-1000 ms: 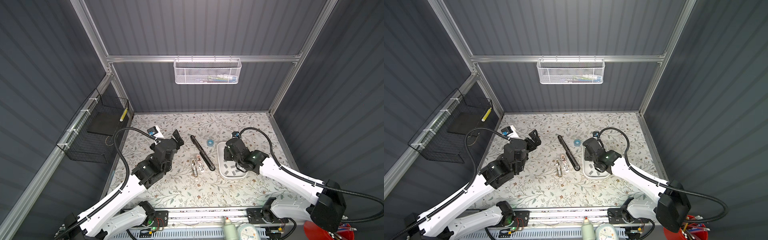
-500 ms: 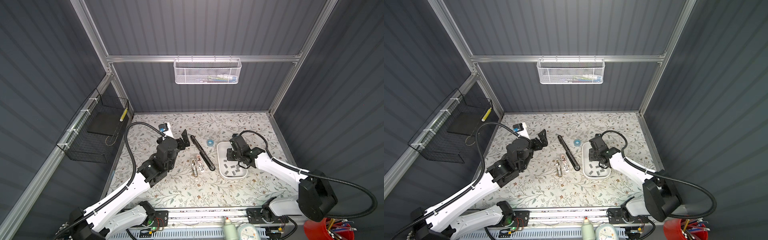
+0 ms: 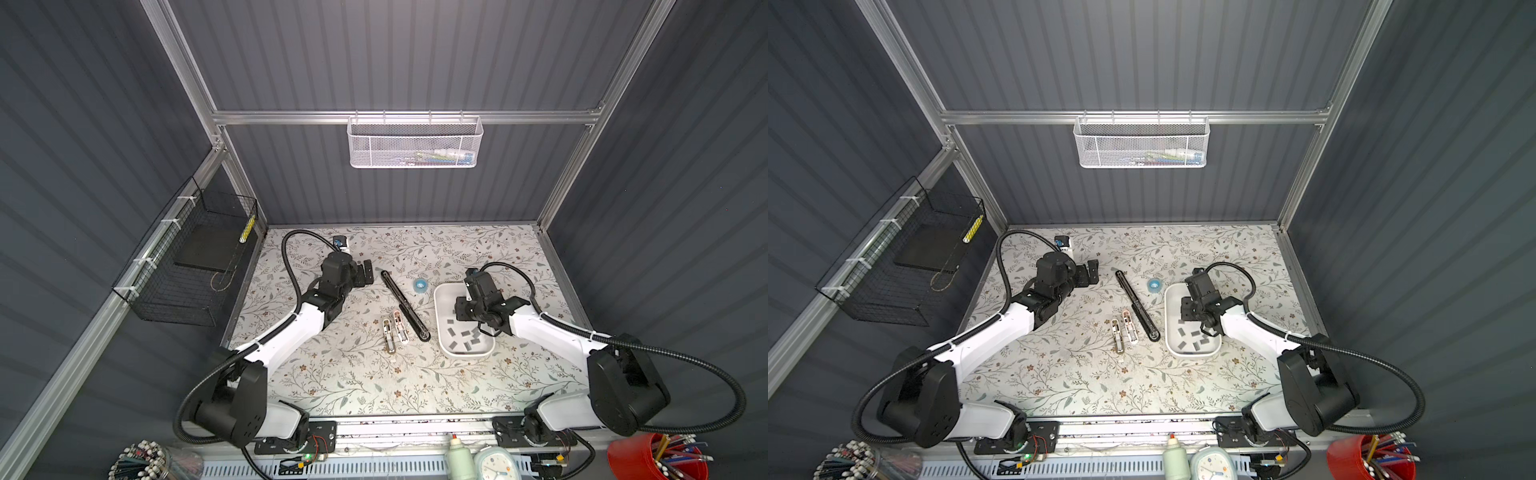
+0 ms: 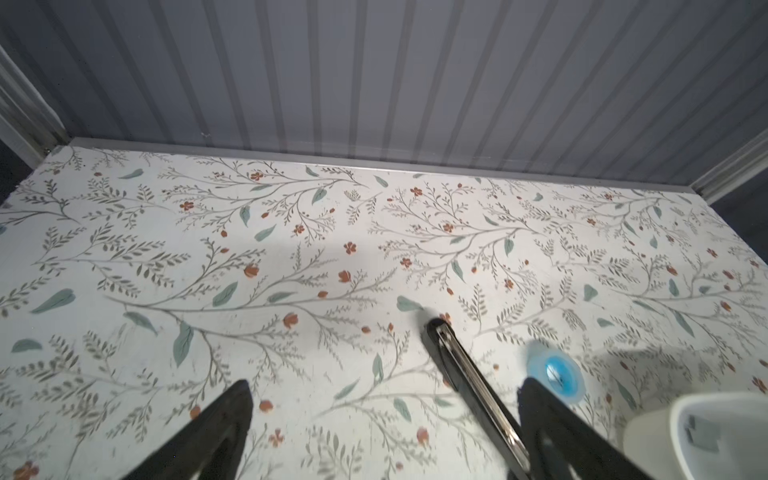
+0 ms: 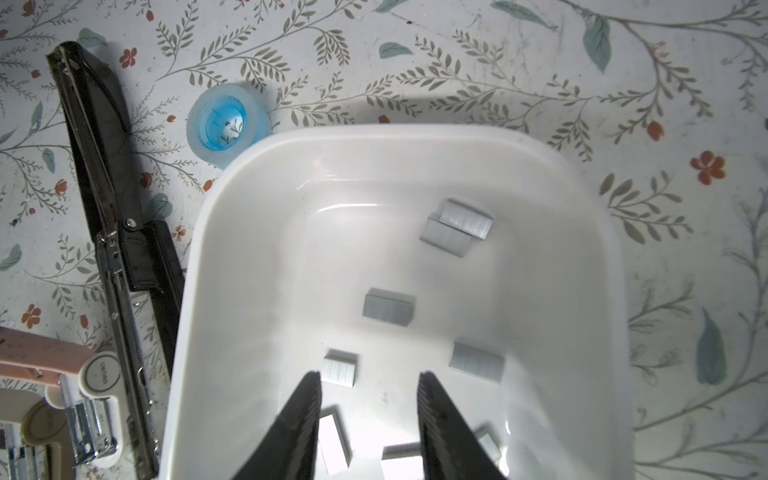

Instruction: Load the staples into the stapler

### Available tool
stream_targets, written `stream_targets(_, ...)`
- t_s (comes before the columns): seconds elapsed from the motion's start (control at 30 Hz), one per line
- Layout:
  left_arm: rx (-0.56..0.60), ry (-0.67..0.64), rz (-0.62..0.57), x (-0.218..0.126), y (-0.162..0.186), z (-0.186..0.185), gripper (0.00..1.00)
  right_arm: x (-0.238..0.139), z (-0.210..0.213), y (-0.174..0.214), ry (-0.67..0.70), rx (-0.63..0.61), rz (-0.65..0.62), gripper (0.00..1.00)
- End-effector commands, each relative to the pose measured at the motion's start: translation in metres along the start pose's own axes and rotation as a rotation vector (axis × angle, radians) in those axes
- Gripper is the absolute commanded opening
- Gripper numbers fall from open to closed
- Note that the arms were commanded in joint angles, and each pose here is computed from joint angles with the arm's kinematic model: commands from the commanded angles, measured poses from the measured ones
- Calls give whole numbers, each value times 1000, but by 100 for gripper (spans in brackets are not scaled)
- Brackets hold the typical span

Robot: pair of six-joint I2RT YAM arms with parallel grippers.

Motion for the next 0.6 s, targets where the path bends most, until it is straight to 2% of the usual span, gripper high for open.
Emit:
stream_targets(0.0, -23, 37, -67, 8, -41, -16, 100, 4, 4, 7, -40, -3, 19, 45)
stream_targets(0.17, -32, 104, 8, 30, -39, -36, 100, 6, 8, 6, -63, -12, 26, 45)
stream_targets(0.3, -6, 167, 0, 18, -17, -34, 100, 4, 13, 18, -103, 2, 54, 44)
stream_targets(0.4, -28, 87, -14, 3, 7, -4, 100, 0, 1, 25, -38, 22, 72, 44)
stream_targets(0.57, 23, -41, 146, -19, 21, 16, 100, 2, -1, 15, -20, 28, 24, 50)
Point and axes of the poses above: each gripper's point midway between its finger pads, its own x axis out along the fingers, its own z axis along the line the jaws close on, y = z × x, the point moved 1 cm from there along -x, back along the fingers, and after that the axes turned 10 degrees about -x, right-handed, at the moved point
